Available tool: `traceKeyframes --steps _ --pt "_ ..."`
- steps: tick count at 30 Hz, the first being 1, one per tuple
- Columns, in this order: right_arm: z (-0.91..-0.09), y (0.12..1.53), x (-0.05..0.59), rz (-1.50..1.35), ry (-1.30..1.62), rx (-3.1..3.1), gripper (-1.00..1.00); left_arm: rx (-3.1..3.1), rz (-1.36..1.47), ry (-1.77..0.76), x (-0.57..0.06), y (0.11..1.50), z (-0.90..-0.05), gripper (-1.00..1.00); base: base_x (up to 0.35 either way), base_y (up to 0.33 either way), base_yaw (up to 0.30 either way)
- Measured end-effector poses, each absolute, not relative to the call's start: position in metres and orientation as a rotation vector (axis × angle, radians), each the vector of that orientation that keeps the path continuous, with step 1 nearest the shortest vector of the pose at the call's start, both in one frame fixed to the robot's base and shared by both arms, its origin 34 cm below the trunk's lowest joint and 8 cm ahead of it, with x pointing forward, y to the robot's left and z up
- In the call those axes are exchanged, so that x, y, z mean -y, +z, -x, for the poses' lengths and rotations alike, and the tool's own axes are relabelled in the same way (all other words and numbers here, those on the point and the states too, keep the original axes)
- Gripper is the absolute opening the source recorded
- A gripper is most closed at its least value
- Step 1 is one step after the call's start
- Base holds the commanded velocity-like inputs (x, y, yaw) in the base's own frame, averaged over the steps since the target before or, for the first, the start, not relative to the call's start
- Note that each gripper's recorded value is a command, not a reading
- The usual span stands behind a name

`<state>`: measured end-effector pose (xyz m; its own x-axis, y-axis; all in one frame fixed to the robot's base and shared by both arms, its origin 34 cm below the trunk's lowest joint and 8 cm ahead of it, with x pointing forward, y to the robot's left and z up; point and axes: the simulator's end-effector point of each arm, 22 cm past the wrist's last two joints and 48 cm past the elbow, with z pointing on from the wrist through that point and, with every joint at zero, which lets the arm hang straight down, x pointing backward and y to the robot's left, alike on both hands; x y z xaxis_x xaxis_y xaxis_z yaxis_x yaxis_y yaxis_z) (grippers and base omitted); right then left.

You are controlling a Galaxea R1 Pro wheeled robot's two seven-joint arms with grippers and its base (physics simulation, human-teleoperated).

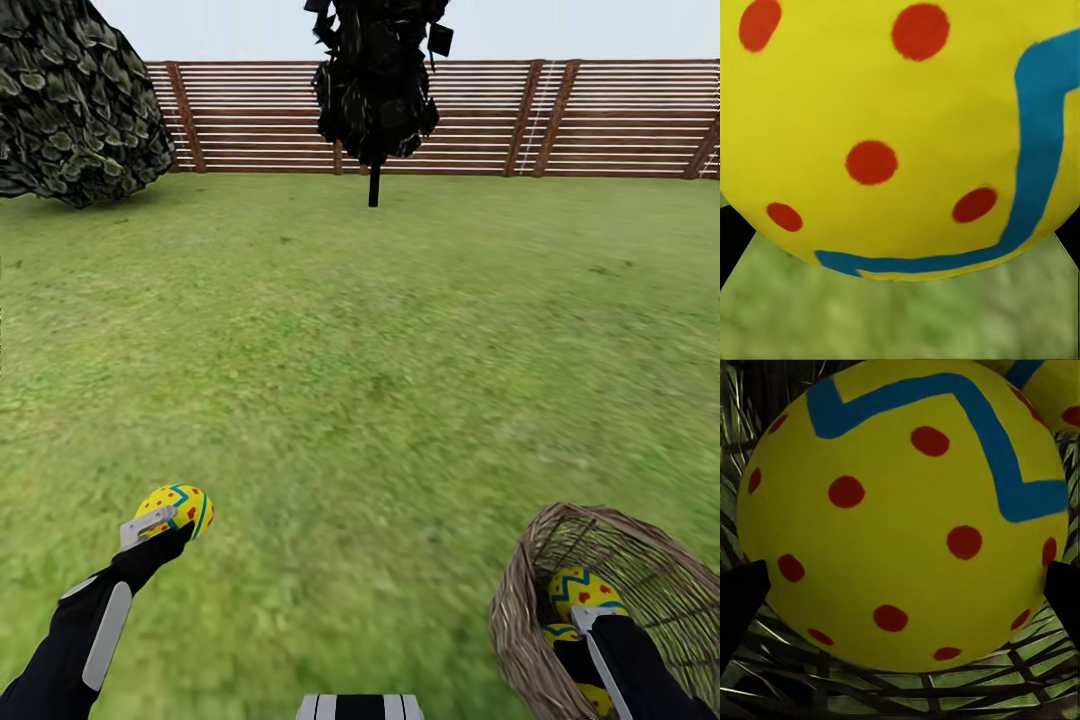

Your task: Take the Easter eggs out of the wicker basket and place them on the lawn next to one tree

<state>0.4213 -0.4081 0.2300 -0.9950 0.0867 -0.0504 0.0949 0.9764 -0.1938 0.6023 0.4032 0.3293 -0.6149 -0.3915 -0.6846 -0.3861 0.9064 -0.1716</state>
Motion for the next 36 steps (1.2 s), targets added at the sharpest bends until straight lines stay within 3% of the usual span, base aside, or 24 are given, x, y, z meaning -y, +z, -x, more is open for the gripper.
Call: traceKeyframes --steps 21,36 --pt "-0.443 0.262 0.407 -0.149 -0.292 -3.000 -1.00 -2.209 0.544 -0.041 -0.398 0.376 -0.616 -1.00 -0.045 0.016 0.043" --pt "-0.454 0.283 0.408 -0.161 -0.281 -2.948 -1.00 -2.158 0.544 -0.075 -0.388 0.405 -0.622 -1.00 -0.049 -0.018 -0.060"
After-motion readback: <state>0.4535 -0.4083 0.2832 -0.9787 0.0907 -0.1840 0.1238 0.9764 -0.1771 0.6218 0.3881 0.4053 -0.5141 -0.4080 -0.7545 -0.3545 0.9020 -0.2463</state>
